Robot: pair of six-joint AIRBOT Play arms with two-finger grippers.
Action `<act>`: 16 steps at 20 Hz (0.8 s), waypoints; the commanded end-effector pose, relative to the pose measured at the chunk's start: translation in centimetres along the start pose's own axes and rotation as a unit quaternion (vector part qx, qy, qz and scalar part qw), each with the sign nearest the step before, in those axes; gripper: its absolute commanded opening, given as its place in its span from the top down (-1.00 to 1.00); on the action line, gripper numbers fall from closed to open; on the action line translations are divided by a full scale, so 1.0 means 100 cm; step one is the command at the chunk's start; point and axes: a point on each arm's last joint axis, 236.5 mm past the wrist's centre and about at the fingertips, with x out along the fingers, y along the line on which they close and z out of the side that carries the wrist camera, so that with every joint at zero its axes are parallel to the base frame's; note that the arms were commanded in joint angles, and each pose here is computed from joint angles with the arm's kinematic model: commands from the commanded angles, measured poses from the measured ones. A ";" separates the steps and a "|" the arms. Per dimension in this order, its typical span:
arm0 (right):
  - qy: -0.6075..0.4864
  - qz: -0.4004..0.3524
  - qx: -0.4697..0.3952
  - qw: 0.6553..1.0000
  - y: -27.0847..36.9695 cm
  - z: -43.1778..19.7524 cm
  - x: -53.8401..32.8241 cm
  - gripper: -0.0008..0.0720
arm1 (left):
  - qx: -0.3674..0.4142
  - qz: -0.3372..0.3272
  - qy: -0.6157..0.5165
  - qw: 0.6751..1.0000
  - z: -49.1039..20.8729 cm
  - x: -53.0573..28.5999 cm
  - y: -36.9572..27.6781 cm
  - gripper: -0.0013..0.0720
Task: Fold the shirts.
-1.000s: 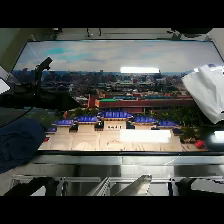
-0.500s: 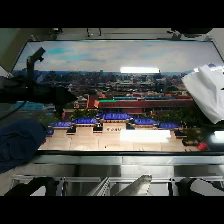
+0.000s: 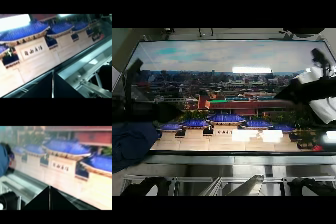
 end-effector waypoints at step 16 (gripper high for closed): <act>0.043 0.022 -0.026 0.999 0.011 -0.103 0.073 0.93 | -0.064 -0.001 0.009 0.998 -0.097 0.014 0.005 0.93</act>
